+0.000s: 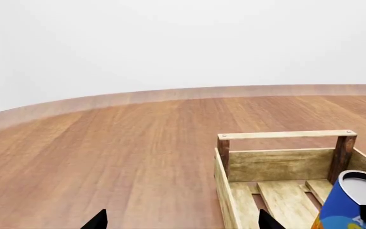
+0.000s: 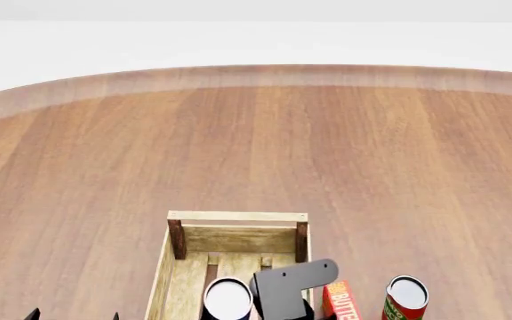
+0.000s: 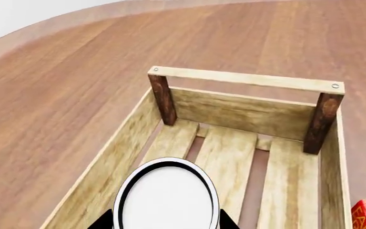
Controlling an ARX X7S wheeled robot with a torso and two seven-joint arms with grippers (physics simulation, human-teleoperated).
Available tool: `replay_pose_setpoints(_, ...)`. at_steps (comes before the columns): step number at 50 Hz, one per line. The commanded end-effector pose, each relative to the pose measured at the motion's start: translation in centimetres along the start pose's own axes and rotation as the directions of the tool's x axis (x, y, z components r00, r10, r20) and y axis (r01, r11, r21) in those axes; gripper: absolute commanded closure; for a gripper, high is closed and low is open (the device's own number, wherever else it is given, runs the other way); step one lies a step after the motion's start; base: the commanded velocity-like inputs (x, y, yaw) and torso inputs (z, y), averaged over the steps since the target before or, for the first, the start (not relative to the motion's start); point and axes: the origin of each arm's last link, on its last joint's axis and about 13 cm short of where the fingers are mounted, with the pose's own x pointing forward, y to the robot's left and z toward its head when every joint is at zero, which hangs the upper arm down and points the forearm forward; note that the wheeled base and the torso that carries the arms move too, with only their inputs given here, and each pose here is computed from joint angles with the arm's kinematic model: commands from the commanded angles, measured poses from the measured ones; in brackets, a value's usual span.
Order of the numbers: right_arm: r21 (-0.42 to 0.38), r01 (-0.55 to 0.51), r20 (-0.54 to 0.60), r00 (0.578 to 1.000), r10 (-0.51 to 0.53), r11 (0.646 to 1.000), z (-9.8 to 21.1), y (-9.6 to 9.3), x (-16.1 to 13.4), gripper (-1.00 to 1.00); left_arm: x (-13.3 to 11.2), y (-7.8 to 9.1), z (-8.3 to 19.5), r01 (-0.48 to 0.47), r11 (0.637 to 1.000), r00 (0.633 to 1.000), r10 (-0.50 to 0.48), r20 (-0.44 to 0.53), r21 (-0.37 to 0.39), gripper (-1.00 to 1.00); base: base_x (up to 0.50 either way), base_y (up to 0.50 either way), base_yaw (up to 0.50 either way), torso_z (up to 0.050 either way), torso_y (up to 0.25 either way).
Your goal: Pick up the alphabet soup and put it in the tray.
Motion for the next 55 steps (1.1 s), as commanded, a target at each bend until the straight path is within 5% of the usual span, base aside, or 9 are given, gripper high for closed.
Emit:
replay_pose_setpoints(1,-0.016,-0.014,0.002,1.000,0.014,1.000,-0.3,0.2,0.4,1.00,0.0,0.0,0.0,0.001,1.000,1.000,-0.001,-0.001,0.000,-1.00,0.00,0.00,0.00,0.000,0.000)
replay_pose_setpoints(55,-0.006,-0.001,-0.035,0.999,0.001,1.000,-1.4,-0.1,1.2,1.00,-0.1,-0.1,0.1,0.005,1.000,1.000,-0.005,-0.003,-0.005,-1.00,0.00,0.00,0.00,0.000,0.001)
